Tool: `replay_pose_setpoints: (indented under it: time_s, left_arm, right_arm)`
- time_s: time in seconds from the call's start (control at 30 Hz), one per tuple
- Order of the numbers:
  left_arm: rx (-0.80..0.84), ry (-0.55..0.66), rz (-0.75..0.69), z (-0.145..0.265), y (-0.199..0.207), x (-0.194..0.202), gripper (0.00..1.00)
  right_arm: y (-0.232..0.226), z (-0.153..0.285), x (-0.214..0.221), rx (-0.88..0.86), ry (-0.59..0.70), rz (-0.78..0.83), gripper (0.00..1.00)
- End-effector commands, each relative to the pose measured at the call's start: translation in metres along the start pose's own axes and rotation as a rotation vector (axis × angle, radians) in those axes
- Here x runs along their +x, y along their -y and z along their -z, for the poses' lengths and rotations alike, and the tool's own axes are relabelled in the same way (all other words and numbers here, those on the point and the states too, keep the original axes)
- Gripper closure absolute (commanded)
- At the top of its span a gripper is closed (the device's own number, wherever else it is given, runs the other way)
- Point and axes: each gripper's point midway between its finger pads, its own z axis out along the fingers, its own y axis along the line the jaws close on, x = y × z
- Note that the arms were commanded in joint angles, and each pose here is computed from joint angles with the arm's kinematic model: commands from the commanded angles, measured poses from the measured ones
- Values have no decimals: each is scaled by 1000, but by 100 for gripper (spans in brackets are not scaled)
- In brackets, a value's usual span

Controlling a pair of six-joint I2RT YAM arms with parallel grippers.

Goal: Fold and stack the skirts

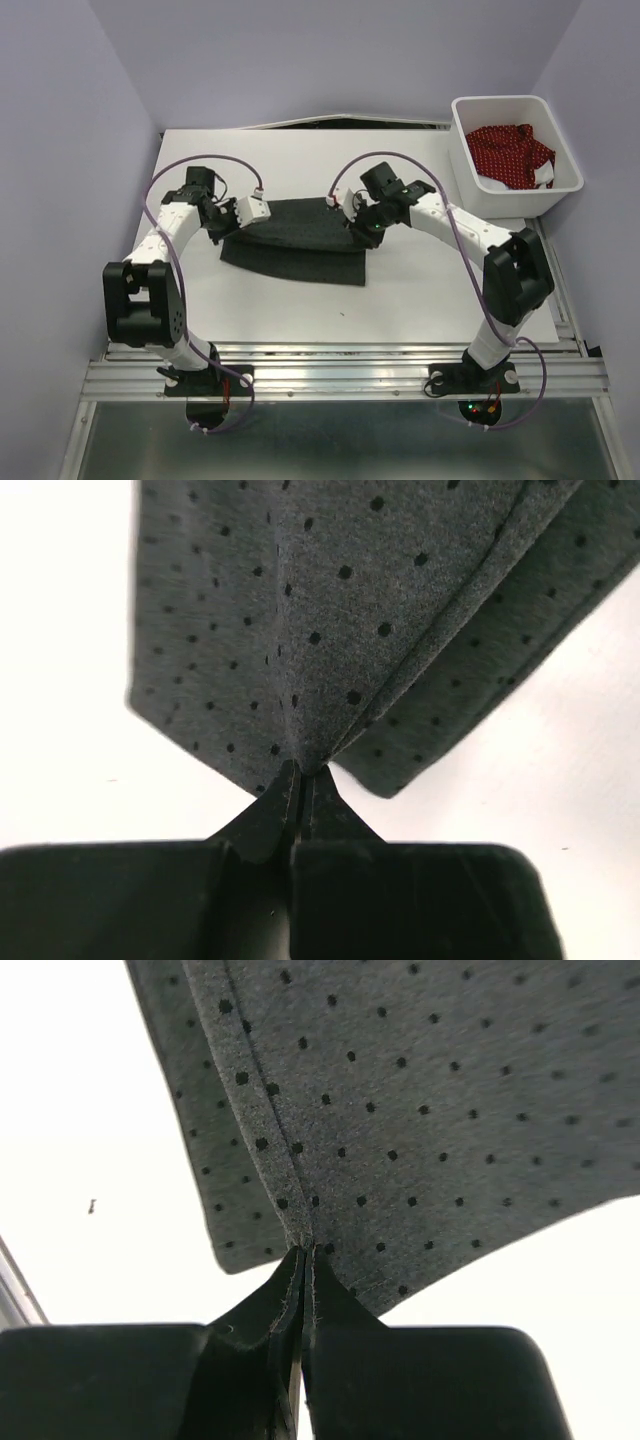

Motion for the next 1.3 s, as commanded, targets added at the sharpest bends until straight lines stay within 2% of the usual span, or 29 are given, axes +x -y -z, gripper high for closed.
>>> replay_pose_setpoints:
  time_s: [0.0,0.17,0.3,0.57,0.67,0.83,1.03,1.13,1.27]
  left_arm:
    - [92,-75,41,-24,27,31,100]
    - [176,-88,83,-44,55,46,100]
    - [154,-95,81,-47,56,50,100]
    - [73,-15,145,-28,18,18,100]
    - [-12,25,162,-5,-15,5,100]
    - [-79,62,158,24,-37,6,100]
    - [-89,-39,125,14,-25,38,100]
    - [-68,-99,153,-8,-14,62,100]
    - [22,-168,229,-39,2,88,100]
  right_arm:
    - [-21,-25,16,-71,-21,-33,99]
    - [-21,-52,51,-79,-93,-46,99]
    - [-23,-56,54,-91,-94,-66,99]
    - [-1,-29,-1,0,-20,-31,99]
    - [-10,-12,-20,-35,10,-62,99]
    - [-35,-5,-22,-83,18,-73,99]
    - [-69,-34,4,-141,-28,-60,99]
    - [-81,-55,6,-168,-27,-75,99]
    - [-86,-93,21,-197,-86,-110,99]
